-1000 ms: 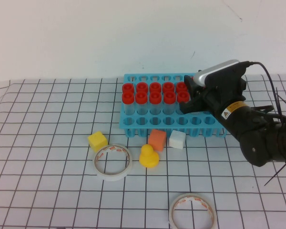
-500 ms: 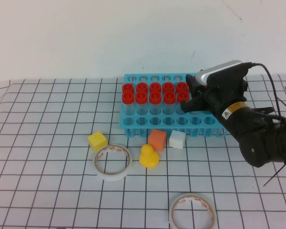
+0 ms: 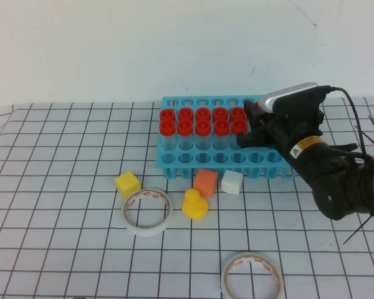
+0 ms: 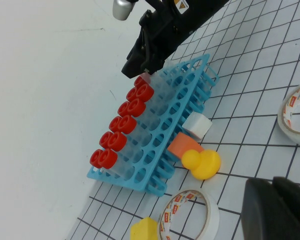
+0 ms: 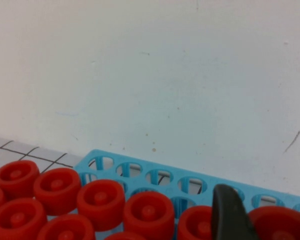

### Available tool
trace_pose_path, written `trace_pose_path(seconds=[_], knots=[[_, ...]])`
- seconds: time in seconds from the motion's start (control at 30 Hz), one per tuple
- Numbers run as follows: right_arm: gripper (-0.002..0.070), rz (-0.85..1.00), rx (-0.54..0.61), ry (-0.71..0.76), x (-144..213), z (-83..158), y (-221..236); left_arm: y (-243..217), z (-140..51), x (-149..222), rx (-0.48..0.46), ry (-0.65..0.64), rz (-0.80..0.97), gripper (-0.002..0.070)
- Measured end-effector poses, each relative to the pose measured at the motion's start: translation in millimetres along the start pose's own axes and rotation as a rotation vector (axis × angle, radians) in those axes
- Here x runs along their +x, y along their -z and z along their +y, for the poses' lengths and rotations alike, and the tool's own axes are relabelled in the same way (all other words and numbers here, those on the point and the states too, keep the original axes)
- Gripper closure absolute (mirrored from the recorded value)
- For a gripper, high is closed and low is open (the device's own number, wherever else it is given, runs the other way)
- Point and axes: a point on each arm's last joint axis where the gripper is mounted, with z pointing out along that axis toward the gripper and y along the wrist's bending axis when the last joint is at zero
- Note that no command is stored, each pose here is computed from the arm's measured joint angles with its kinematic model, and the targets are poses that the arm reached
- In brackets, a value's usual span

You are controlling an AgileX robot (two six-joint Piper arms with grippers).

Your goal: Place the test tubes

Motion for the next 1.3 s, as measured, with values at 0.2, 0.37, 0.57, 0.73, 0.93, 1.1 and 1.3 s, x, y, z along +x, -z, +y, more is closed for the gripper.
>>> trace_pose_path(seconds=[0.2, 0.37, 0.57, 0.73, 0.93, 1.1, 1.3], knots=[[0.0397, 0.000, 0.001, -0.002, 0.0, -0.1, 0.0, 0.0, 0.0, 0.0, 0.000, 0.000, 0.000, 0.0676], [0.0397, 0.002, 0.003, -0.006, 0.2, -0.3, 0.0, 0.0, 0.0, 0.0, 0.000, 0.000, 0.000, 0.0676], [0.0395, 0.043, 0.002, -0.004, 8.5, -0.2, -0.8, 0.0, 0.0, 0.0, 0.000, 0.000, 0.000, 0.0676], [0.0353, 0.055, 0.010, -0.013, 10.3, -0.9, -0.8, 0.0, 0.0, 0.0, 0.000, 0.000, 0.000, 0.0676], [0.0307, 0.056, 0.017, -0.020, 10.4, -1.5, -0.8, 0.0, 0.0, 0.0, 0.000, 0.000, 0.000, 0.0676], [0.0302, 0.034, 0.019, -0.027, 0.3, -1.7, 0.6, 0.0, 0.0, 0.0, 0.000, 0.003, 0.000, 0.0676], [0.0328, -0.050, 0.017, -0.055, -37.7, -1.9, 11.3, 0.0, 0.0, 0.0, 0.000, 0.003, 0.000, 0.0676]])
